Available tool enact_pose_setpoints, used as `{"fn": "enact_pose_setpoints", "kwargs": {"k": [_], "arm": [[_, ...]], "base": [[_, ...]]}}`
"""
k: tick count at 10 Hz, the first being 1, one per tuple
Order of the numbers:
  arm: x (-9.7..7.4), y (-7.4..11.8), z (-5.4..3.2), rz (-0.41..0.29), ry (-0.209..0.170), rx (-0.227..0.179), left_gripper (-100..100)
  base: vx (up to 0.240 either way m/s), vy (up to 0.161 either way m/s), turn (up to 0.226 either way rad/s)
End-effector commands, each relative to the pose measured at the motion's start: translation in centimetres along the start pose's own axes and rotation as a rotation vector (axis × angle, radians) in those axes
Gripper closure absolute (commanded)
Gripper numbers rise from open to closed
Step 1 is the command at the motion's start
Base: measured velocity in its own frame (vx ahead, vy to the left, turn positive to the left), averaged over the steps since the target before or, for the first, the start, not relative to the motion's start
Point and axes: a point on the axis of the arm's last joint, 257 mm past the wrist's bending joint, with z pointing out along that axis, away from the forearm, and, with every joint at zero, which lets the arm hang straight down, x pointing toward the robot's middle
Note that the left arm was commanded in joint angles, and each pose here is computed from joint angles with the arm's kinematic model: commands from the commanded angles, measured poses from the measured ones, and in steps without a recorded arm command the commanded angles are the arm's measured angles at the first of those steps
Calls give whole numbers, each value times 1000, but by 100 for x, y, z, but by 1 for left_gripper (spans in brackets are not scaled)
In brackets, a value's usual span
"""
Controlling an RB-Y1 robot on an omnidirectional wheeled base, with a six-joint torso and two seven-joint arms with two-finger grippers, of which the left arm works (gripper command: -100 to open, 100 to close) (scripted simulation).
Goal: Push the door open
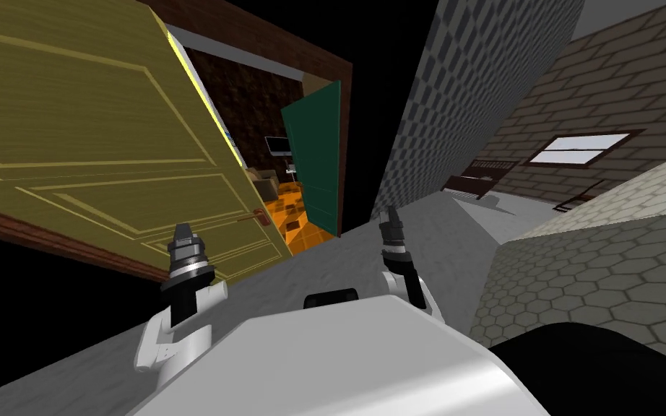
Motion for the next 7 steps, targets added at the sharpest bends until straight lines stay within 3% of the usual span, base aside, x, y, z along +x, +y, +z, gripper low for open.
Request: {"fn": "enact_pose_setpoints", "kwargs": {"k": [1,7], "arm": [[-133,118,28,14,-28,-23,-100],[-620,527,4,49,-133,-109,-100]], "base": [[-13,107,-256],[-20,113,-213]]}}
